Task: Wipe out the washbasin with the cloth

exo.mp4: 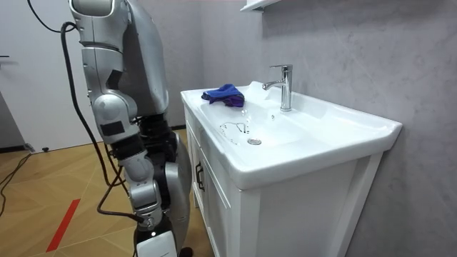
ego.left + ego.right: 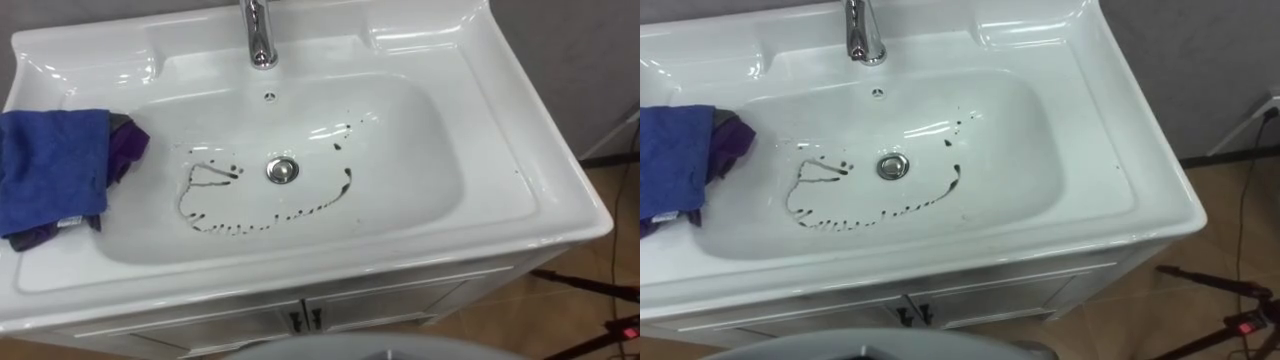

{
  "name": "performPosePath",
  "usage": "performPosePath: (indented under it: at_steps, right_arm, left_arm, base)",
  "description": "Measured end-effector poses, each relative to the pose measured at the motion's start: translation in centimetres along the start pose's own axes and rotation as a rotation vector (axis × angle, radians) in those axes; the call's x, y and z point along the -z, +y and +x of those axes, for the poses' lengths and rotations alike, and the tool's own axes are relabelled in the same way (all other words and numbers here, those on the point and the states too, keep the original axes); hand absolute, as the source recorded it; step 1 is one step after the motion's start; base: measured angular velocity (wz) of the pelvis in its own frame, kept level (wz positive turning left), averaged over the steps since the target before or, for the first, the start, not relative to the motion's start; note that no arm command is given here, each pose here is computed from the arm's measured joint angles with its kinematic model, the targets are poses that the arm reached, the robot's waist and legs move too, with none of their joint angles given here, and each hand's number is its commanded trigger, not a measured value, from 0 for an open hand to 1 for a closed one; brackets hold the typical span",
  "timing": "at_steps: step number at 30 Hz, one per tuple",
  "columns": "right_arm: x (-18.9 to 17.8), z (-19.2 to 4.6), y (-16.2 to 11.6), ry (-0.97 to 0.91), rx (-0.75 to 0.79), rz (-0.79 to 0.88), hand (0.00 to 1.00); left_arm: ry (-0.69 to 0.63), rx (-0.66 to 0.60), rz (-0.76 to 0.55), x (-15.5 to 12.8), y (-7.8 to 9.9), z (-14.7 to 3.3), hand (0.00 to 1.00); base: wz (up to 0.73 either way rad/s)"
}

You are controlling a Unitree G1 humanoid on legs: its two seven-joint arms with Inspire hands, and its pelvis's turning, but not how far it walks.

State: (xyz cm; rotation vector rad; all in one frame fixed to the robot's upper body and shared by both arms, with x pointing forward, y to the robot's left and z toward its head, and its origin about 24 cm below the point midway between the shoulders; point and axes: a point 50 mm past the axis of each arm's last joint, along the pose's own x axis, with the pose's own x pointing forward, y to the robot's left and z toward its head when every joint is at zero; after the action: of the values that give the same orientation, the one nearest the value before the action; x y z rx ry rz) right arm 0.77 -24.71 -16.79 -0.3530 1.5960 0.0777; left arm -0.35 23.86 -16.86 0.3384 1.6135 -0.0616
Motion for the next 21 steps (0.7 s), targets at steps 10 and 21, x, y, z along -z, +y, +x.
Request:
performPosePath:
  at_steps: [10, 21]
  right_arm:
    - [0.1, 0.0, 0.0, 0.022, -0.013, 0.001, 0.00]
    - [0.7, 0.0, 0.1, 0.054, -0.017, 0.007, 0.00]
  left_arm:
    - [0.024, -0.014, -0.212, 1.3, -0.2, 0.0, 0.00]
    - [0.056, -0.073, -0.470, 3.1, 0.1, 0.0, 0.00]
  base:
    - [0.05]
    - [0.13]
